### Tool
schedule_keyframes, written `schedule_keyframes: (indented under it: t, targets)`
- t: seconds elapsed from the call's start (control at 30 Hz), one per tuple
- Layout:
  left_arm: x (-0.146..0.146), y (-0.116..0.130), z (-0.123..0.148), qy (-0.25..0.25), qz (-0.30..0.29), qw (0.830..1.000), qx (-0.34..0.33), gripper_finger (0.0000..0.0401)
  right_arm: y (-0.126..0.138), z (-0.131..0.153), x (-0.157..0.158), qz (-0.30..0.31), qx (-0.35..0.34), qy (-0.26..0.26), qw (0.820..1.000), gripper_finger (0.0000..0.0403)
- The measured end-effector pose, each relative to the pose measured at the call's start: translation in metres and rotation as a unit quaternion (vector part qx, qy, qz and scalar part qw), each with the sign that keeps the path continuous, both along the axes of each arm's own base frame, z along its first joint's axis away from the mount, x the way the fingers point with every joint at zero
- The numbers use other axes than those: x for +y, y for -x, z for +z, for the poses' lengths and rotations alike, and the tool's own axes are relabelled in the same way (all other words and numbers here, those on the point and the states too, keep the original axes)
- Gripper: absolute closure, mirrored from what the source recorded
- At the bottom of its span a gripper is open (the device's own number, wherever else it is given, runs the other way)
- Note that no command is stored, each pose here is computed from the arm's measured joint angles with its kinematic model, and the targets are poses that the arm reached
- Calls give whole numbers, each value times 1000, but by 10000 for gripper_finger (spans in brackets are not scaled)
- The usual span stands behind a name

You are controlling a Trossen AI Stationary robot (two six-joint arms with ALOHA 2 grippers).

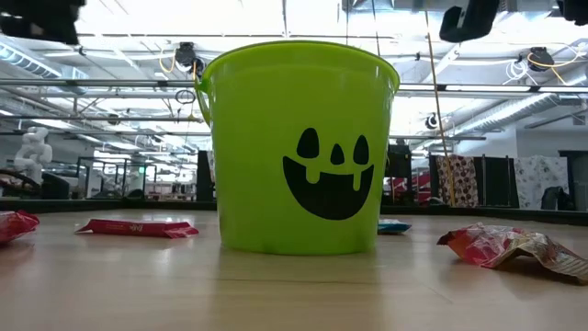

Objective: Sort candy by brand, put in halloween buckets
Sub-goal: Put blue chocolate bar into the green bucket

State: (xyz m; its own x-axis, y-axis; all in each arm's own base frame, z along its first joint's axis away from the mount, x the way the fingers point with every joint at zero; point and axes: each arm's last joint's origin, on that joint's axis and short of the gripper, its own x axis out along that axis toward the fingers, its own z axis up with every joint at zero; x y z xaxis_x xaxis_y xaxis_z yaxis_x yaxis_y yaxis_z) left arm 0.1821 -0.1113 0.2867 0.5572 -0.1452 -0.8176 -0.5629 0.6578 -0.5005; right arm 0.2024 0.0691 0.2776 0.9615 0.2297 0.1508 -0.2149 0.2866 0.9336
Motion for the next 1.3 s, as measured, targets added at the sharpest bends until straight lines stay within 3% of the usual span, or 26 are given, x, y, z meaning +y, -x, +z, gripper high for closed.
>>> schedule_keyframes:
  t: [0.23, 0.47, 0.73, 0.93, 1.1, 1.3]
  targets:
    - [-12, 9, -5, -20, 42, 999, 7, 203, -28, -2, 16, 43, 80, 28, 995, 403]
    - [-25, 3, -20, -44, 33, 998, 31, 203, -61, 3, 30, 65, 150, 72, 984, 403]
    - [-38, -12, -34, -44, 33, 998, 32, 203, -81, -13, 37, 63, 204, 46, 976, 403]
    - [-47, -19, -37, -3, 33, 999, 25, 203, -83, -17, 38, 61, 216, 22, 974, 386]
    - [-55, -19, -45, 86, 134, 984, 81, 203, -80, -10, 36, 59, 203, 16, 977, 340]
    - [-69, -24, -61, 122, 197, 967, 109, 203, -81, -12, 35, 57, 207, 20, 976, 291]
